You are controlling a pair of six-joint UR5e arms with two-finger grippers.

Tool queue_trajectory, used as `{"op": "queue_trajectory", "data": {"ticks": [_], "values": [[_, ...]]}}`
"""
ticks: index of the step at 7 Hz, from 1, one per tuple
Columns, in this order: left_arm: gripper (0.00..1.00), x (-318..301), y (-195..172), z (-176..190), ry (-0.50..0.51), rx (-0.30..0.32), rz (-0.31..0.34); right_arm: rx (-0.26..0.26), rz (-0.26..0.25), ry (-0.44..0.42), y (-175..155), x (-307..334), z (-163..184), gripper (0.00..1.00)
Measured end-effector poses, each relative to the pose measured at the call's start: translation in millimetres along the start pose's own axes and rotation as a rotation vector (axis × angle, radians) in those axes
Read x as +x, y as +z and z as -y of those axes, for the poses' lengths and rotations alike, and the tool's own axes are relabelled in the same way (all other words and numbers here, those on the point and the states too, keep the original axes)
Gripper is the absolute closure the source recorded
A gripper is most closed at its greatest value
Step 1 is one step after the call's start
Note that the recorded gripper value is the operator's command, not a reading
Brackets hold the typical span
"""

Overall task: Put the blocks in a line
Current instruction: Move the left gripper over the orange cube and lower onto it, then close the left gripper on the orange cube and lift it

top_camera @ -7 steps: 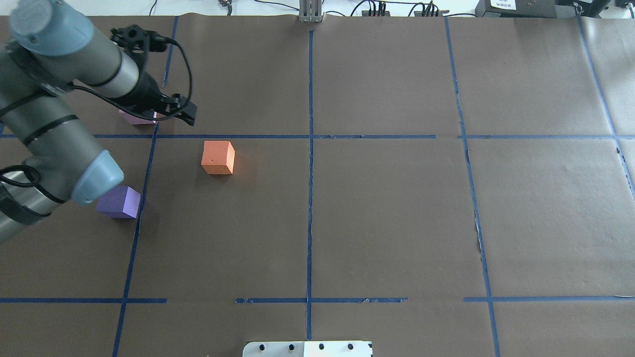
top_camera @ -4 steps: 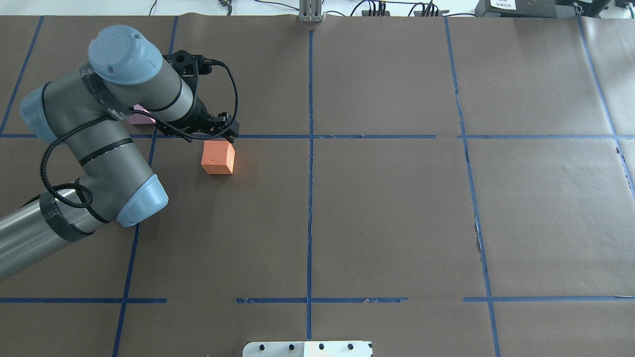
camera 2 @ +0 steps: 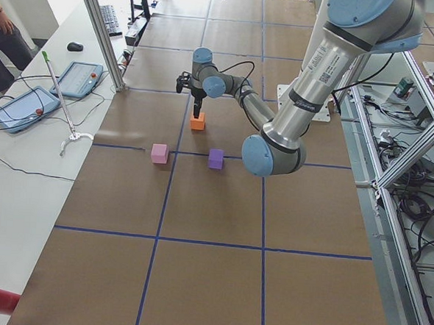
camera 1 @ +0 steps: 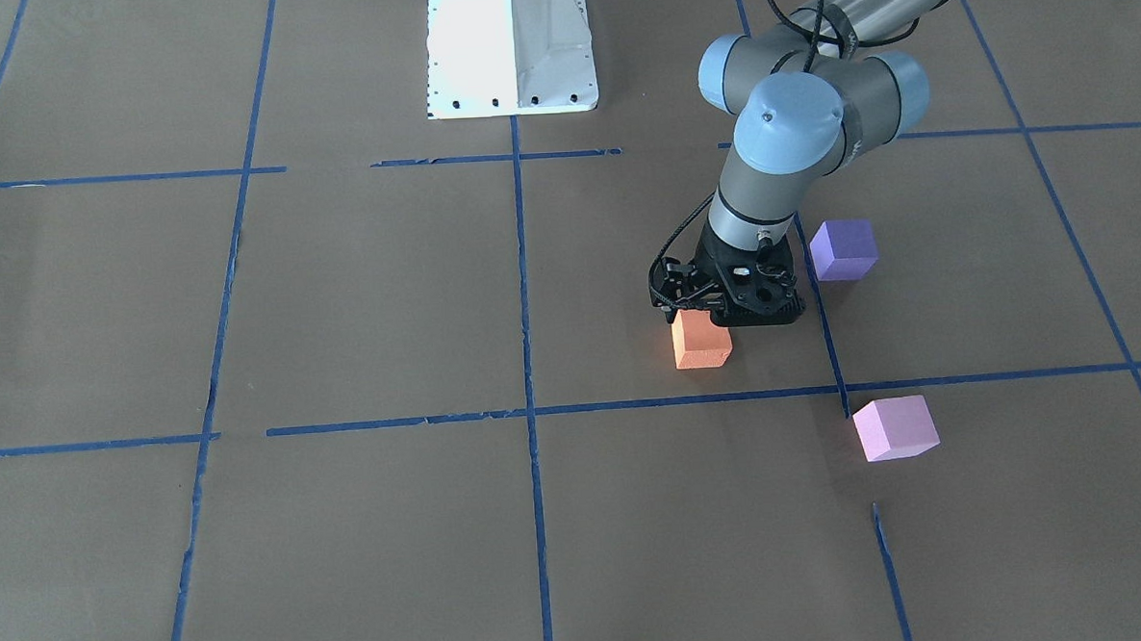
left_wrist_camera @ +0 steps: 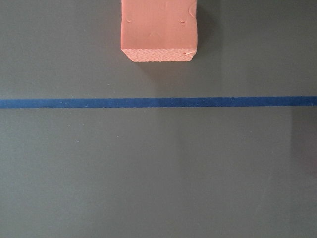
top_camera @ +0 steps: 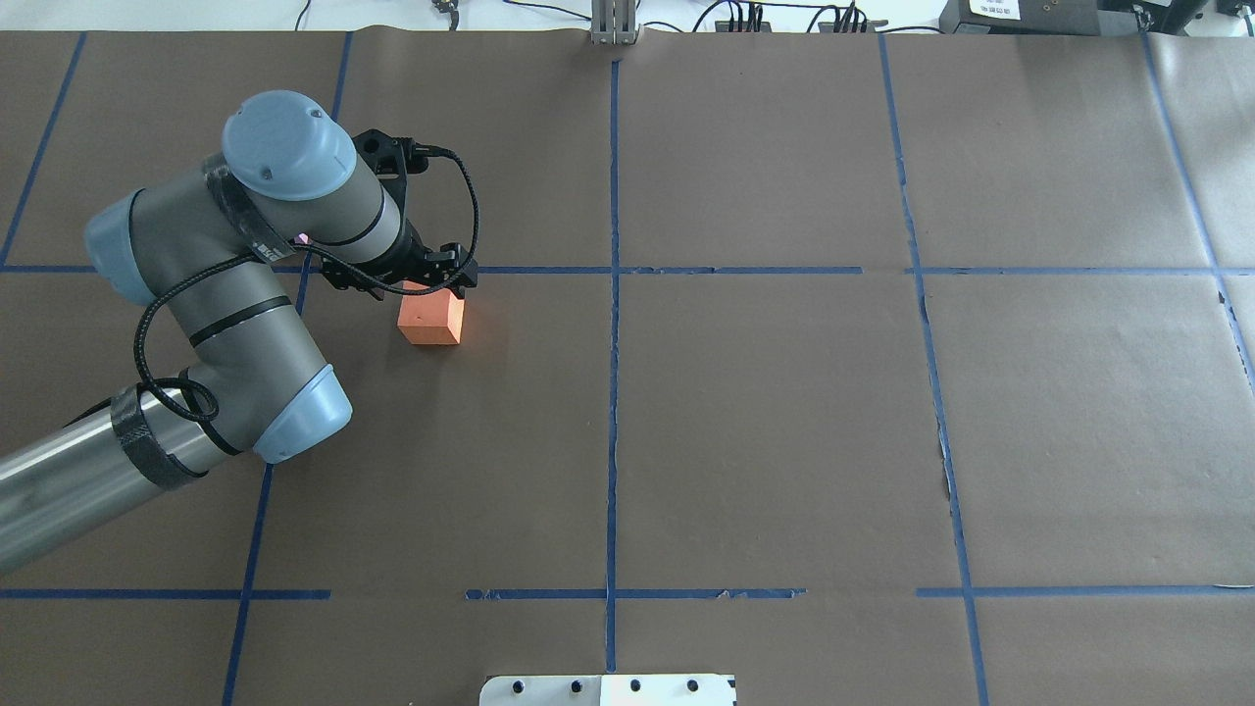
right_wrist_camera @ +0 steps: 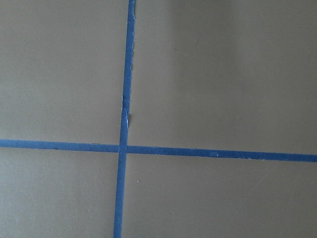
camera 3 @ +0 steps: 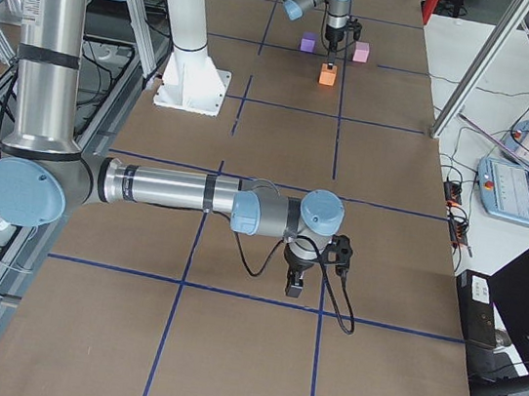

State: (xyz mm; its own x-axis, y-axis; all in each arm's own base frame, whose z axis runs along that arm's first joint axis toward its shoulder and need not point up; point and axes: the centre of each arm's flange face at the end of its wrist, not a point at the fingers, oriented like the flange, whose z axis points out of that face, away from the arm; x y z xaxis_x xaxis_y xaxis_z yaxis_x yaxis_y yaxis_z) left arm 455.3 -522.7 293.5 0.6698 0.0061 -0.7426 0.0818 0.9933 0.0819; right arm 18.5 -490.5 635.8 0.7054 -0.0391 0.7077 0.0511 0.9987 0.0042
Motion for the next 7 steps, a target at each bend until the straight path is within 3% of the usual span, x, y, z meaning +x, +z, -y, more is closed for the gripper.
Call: {"op": "queue_trajectory", "data": {"ticks": [3, 5, 6, 7], "values": [[0.02, -0.5, 21.7, 1.1, -0.005, -0.001, -0.018, 0.0, 0.0, 0.0, 0.0, 0.0, 0.0, 0.0], [0.08, -5.0, 40.0, 1.9, -0.009, -0.01, -0.01, 0.0, 0.0, 0.0, 0.0, 0.0, 0.0, 0.0], [0.32, -5.7, 50.6, -0.1, -0.004, -0.013, -0.013, 0.0, 0.0, 0.0, 0.0, 0.0, 0.0, 0.0], [0.72, -3.6, 59.2, -4.9, 0.005, -0.018, -0.021, 0.0, 0.0, 0.0, 0.0, 0.0, 0.0, 0.0]]}}
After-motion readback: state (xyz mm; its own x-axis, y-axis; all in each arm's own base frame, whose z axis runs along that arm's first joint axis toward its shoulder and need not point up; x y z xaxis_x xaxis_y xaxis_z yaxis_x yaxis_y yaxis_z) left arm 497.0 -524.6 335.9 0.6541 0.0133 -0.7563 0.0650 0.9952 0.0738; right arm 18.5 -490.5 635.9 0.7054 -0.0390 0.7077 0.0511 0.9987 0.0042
